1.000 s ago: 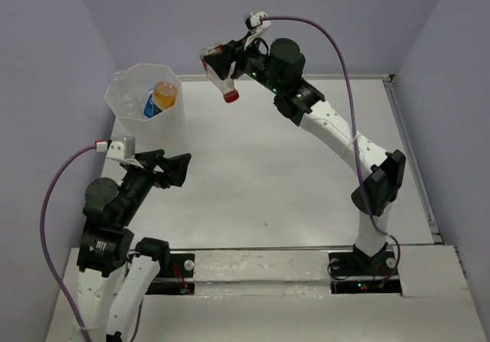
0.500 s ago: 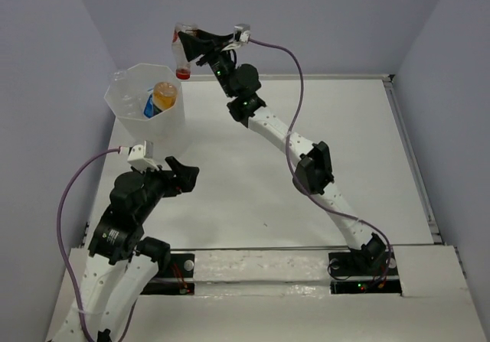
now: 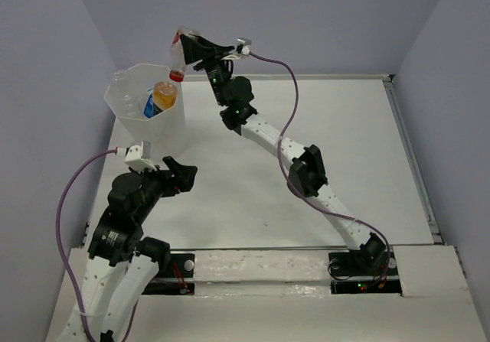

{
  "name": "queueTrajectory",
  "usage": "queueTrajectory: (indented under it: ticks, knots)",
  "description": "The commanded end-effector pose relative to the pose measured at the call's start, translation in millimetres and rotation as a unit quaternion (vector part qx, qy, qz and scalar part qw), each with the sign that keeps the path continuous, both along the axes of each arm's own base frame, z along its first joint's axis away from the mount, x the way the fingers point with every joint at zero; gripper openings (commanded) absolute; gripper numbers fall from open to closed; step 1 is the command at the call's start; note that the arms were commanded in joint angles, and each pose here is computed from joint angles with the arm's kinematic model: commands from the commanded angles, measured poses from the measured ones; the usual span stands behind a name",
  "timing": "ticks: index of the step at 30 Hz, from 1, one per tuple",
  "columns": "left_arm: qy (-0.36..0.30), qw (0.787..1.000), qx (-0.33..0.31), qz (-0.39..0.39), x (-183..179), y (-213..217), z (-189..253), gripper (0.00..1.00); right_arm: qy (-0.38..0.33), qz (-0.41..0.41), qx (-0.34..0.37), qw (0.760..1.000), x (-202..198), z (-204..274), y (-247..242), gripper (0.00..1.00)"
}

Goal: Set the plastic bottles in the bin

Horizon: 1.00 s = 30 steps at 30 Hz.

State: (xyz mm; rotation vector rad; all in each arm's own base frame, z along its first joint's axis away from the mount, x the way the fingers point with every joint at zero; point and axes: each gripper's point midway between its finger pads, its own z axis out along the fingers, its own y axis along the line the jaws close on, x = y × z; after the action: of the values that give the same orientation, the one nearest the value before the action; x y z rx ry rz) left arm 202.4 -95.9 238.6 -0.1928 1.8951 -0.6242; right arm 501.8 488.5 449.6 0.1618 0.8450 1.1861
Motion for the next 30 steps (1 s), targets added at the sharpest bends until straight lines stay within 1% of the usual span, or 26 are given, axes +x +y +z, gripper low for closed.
queueTrajectory:
  ticks: [1, 3, 10, 12, 14, 16, 17, 18, 19, 20, 21, 23, 24, 26, 27, 28, 30]
  knots:
    - [-0.023, 1.0, -0.005, -0.001, 4.7, 0.3, 13.3, 0.99, -0.034, 0.026, 0.006, 0.999, -34.0, 1.6, 26.1, 0.0]
    - [-0.024, 1.0, -0.004, 0.002, 5.5, 1.8, 13.6, 0.99, -0.039, 0.026, -0.01, 0.999, -37.6, -5.6, 34.4, 0.0]
    - [-0.025, 1.0, -0.005, 0.006, 6.0, 4.2, 14.3, 0.99, -0.038, 0.03, -0.034, 0.998, -38.1, -26.7, 48.3, 0.0]
    - [-0.025, 1.0, -0.005, 0.006, 6.2, 4.2, 14.0, 0.99, -0.049, 0.029, -0.054, 0.997, -44.0, -31.7, 56.6, 0.0]
    - [-0.028, 1.0, -0.004, 0.008, 6.2, 5.2, 15.2, 0.99, -0.059, 0.022, -0.071, 0.996, -49.0, -34.8, 62.6, 0.02]
    - [-0.028, 1.0, -0.005, 0.01, 5.9, 5.9, 15.5, 0.99, -0.068, 0.02, -0.083, 0.994, -50.6, -35.6, 64.7, 0.03]
    - [-0.029, 1.0, -0.006, 0.012, 5.7, 6.5, 16.2, 0.99, -0.076, 0.018, -0.086, 0.993, -53.2, -29.4, 63.2, 0.04]
    - [-0.029, 0.999, -0.006, 0.019, 6.7, 8.7, 16.2, 0.99, -0.087, 0.013, -0.102, 0.991, -58.9, -29.6, 68.0, 0.09]
    - [-0.027, 0.999, -0.005, 0.022, 6.6, 9.9, 15.4, 0.99, -0.089, 0.016, -0.125, 0.988, -58.6, -40.1, 74.1, 0.13]
    - [-0.027, 0.999, -0.006, 0.025, 7.0, 10.8, 15.5, 0.99, -0.093, 0.016, -0.138, 0.986, -59.2, -43.3, 76.5, 0.2]
    - [-0.025, 0.999, -0.006, 0.033, 8.0, 13.5, 15.1, 0.99, -0.099, 0.021, -0.162, 0.982, -61.3, -49.1, 81.4, 0.4]
    - [-0.026, 0.999, -0.006, 0.039, 8.7, 15.8, 16.1, 0.99, -0.1, 0.028, -0.182, 0.978, -62.3, -54.8, 86.3, 0.62]
    - [-0.028, 0.999, -0.006, 0.041, 8.9, 16.4, 17.8, 0.99, -0.097, 0.03, -0.2, 0.975, -61.3, -59.7, 89.8, 0.8]
    - [-0.038, 0.998, -0.007, 0.045, 9.9, 18.0, 24.0, 0.99, -0.103, 0.039, -0.216, 0.97, -65.6, -57.6, 92.1, 0.9]
    - [-0.046, 0.998, -0.008, 0.046, 10.7, 18.2, 28.6, 0.99, -0.113, 0.046, -0.215, 0.969, -72.4, -45.0, 89.9, 0.93]
    - [-0.056, 0.997, -0.01, 0.048, 10.8, 19.0, 35.5, 0.99, -0.11, 0.05, -0.223, 0.967, -73.4, -49.8, 90.9, 0.95]
    - [-0.07, 0.996, -0.011, 0.053, 11.5, 21.1, 45.2, 0.99, -0.118, 0.063, -0.23, 0.964, -80.9, -42.9, 90.8, 0.98]
